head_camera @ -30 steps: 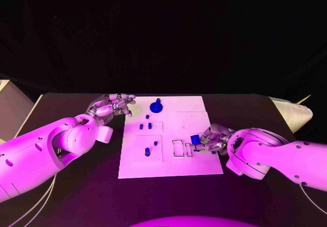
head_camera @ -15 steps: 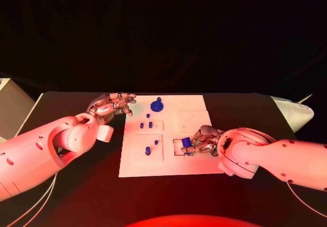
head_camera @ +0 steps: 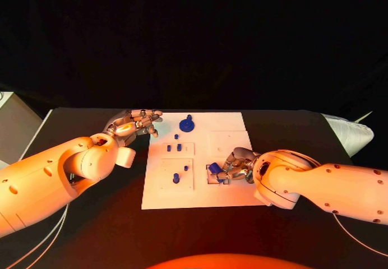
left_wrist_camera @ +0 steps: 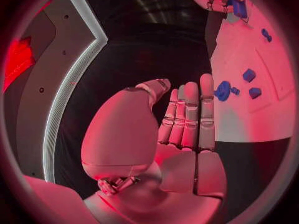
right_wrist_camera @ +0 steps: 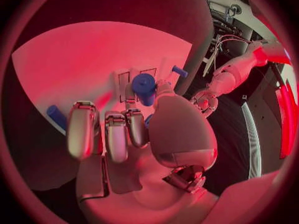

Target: Assemble the parts on the task board

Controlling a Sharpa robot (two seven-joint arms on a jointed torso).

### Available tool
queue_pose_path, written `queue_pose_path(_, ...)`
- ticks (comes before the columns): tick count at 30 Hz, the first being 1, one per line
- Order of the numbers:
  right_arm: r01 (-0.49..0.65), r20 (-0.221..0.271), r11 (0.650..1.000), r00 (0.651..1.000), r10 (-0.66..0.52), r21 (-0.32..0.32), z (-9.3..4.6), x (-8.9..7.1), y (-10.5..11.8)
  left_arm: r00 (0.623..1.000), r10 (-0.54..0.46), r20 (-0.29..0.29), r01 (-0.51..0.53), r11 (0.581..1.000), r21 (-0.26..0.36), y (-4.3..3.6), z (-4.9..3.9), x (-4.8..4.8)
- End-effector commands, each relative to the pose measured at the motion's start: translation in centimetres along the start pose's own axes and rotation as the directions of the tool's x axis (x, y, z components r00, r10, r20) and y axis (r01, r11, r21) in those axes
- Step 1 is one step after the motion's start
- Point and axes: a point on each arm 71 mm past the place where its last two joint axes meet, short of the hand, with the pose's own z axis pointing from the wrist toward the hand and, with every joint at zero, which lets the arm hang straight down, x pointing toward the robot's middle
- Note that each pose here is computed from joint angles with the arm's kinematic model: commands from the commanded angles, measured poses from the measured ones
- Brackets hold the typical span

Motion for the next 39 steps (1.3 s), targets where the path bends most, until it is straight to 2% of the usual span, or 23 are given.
queue_pose_path(1,0.029,-0.016,1.0,0.999,-0.029,-0.002,0.1,0.3,0.1,1.0,-0.001,-0.017,0.001,1.0,0.006,-0.07,0.02,0.25)
queue_pose_path(6,0.032,-0.018,0.999,0.999,-0.032,-0.001,0.2,0.4,0.2,1.0,-0.001,-0.016,0.001,1.0,0.005,-0.08,0.01,0.24)
queue_pose_path(14,0.03,0.007,1.0,1.0,-0.03,-0.001,0.5,0.2,0.2,1.0,0.0,-0.015,0.0,1.0,0.004,-0.08,-0.02,0.2)
queue_pose_path(20,0.033,0.001,0.999,0.999,-0.033,-0.011,0.5,0.4,0.5,1.0,0.0,-0.014,0.0,1.0,0.004,-0.08,-0.03,0.17)
queue_pose_path(28,0.037,-0.029,0.998,0.999,-0.038,-0.042,0.0,0.8,0.9,1.0,0.0,-0.013,0.0,1.0,0.004,-0.08,-0.04,0.15)
queue_pose_path(39,0.05,-0.006,0.998,0.999,-0.05,-0.05,-0.8,0.3,0.0,1.0,0.001,-0.011,-0.001,1.0,0.001,-0.02,-0.09,0.03)
